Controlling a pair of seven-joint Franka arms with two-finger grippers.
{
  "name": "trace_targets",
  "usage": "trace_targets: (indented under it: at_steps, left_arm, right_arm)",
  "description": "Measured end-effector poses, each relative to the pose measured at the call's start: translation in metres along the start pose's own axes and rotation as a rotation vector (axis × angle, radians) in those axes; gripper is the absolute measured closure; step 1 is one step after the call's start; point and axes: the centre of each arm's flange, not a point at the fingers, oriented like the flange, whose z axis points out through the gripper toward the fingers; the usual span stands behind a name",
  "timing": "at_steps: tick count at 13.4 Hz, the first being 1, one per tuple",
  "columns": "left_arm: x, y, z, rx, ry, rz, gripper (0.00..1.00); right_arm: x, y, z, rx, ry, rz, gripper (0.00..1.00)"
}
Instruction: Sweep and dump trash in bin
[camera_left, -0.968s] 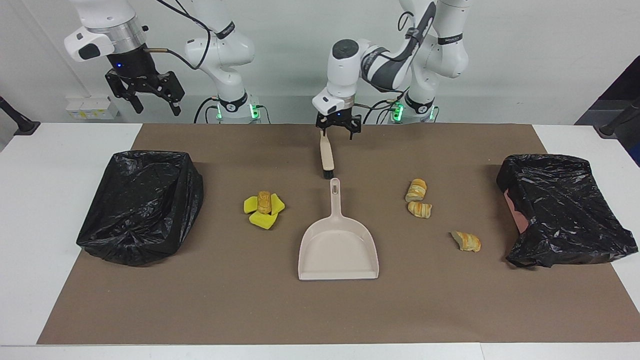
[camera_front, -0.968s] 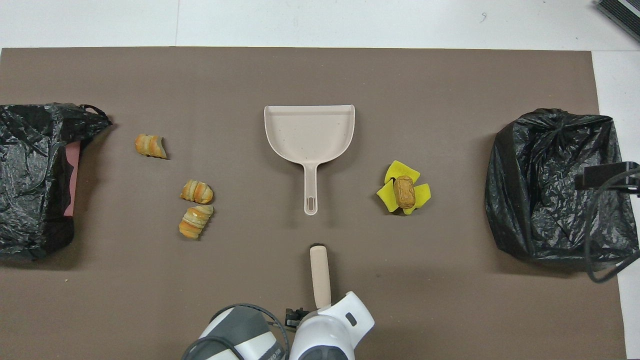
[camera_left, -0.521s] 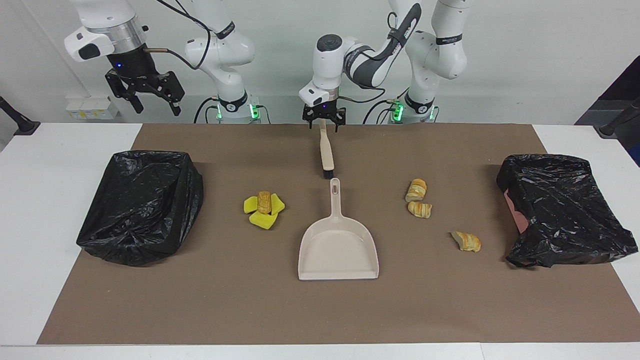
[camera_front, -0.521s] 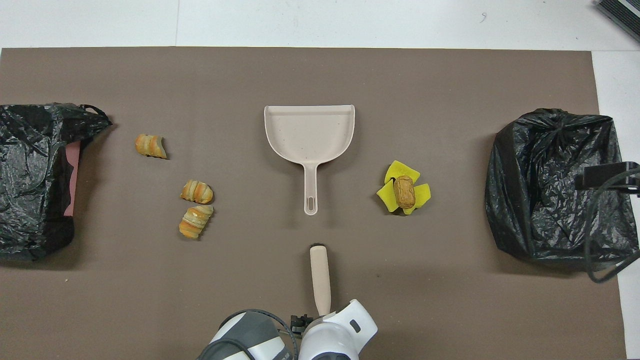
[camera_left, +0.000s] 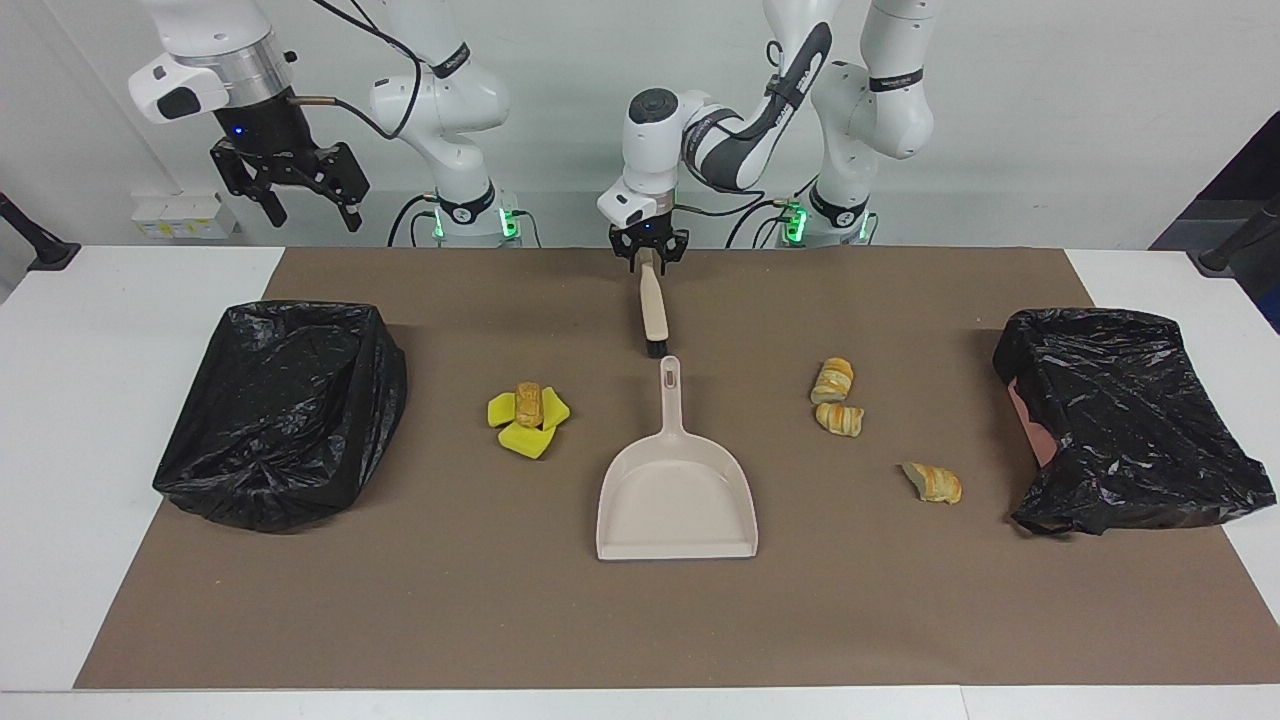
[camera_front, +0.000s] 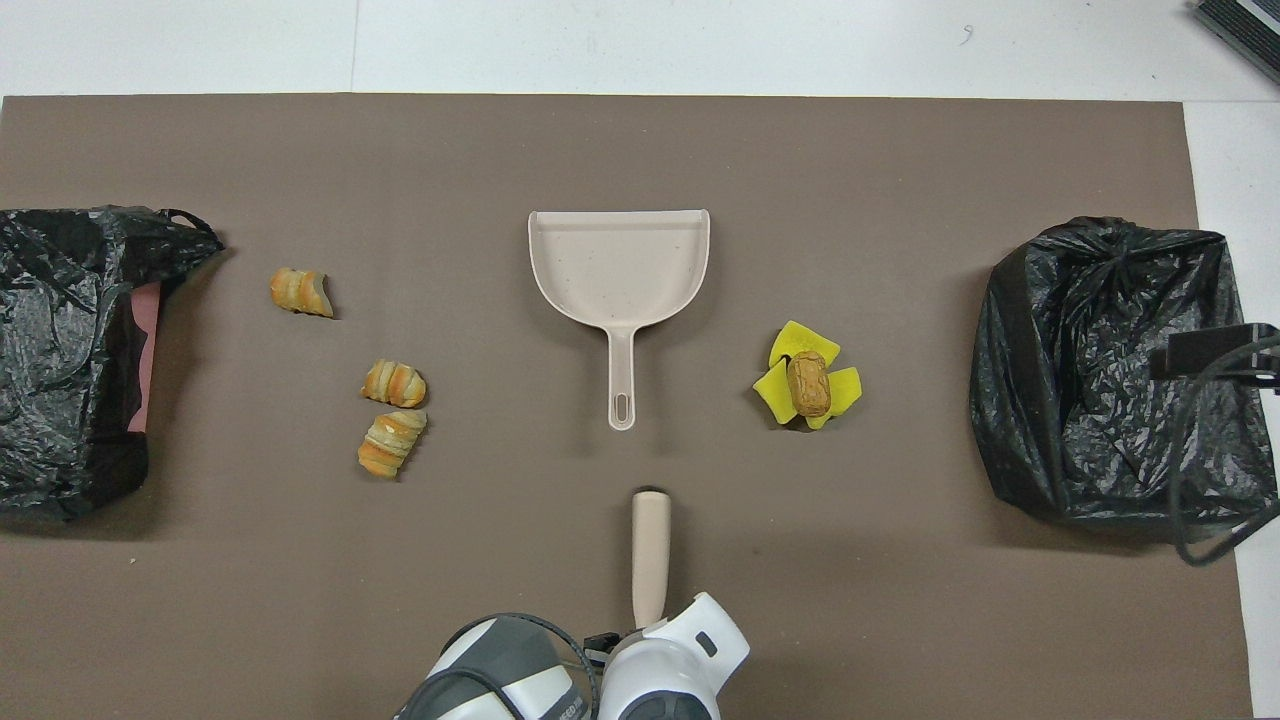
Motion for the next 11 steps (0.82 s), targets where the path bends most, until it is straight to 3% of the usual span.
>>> trace_targets:
  at_steps: [7, 11]
  left_arm:
    - [0.039, -0.072, -0.054, 0.06, -0.069, -0.133, 0.74]
    - [0.113, -0.158, -0.095, 0.004, -0.032, -0.221, 0.74]
  right_arm:
    - [0.0, 0.0, 0.0, 0.0, 0.0, 0.0, 0.0]
    - [-0.002, 0.0, 0.002, -0.002, -0.019, 0.0, 0.0]
